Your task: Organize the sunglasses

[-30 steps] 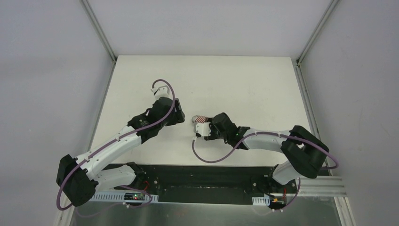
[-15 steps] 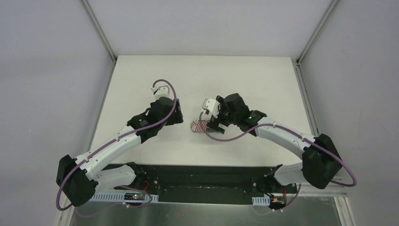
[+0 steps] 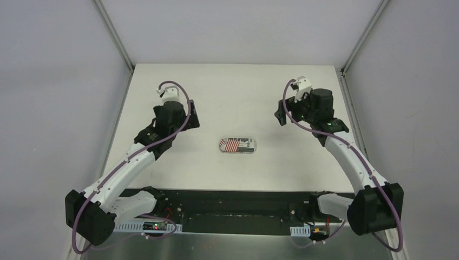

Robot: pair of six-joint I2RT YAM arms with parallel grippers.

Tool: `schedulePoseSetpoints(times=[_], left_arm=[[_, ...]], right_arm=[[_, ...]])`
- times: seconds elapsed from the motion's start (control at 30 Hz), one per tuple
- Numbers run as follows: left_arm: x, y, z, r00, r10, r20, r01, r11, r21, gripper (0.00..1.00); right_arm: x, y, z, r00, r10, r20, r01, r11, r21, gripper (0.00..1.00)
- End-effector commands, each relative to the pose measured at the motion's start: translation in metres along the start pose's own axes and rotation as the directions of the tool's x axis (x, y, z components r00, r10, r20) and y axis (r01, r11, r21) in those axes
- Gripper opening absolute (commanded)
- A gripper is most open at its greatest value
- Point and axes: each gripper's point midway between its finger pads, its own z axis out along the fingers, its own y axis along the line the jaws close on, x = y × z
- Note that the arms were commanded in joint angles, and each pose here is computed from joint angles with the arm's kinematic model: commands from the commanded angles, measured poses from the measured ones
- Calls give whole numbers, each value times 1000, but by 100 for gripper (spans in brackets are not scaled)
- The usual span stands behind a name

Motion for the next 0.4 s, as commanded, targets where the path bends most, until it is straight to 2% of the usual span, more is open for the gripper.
schedulePoseSetpoints(times=[0.0, 0.17, 0.37], left_arm=[[-59, -16, -26, 988, -61, 143, 43, 991, 126, 99], [-72, -18, -37, 990, -67, 125, 50, 989, 136, 99], [-53, -19, -36, 998, -48, 49, 41, 989, 144, 99]], right_arm=[[-47, 3, -24, 992, 42, 122, -43, 999, 9, 100], [-49, -17, -29, 985, 86, 147, -96, 994, 60, 100], [-48, -31, -35, 973, 157, 171, -169, 984, 54, 100]])
